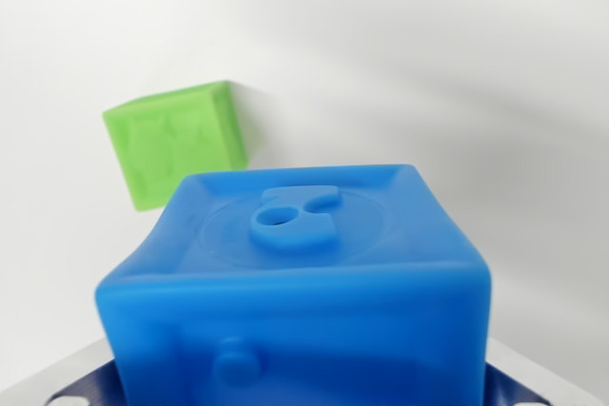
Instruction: Stack cube
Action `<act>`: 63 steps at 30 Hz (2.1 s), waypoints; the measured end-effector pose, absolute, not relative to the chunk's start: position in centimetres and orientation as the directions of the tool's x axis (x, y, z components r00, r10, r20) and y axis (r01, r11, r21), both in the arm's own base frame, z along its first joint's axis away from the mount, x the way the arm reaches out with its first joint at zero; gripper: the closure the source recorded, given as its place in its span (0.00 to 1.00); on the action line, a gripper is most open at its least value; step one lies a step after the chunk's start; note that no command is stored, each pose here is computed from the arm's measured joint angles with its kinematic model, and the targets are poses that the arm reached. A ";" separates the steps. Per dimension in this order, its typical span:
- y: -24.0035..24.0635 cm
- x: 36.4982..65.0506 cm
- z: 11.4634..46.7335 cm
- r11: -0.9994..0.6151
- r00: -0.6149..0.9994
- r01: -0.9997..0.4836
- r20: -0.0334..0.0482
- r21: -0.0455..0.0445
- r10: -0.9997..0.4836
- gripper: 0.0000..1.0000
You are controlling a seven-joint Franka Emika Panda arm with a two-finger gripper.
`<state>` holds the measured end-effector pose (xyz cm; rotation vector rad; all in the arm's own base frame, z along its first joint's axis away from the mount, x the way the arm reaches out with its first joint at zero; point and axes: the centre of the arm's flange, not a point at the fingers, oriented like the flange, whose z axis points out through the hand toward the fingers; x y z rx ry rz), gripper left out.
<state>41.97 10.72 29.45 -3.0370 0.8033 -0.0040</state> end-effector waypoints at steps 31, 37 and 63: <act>16.1 40.3 30.7 -0.948 0.948 -0.319 0.002 0.001 -0.319 1.00; 17.0 40.0 30.9 -0.957 0.957 -0.290 0.003 0.001 -0.290 1.00; 17.1 40.0 23.5 -0.958 0.958 -0.287 -0.006 0.002 -0.287 1.00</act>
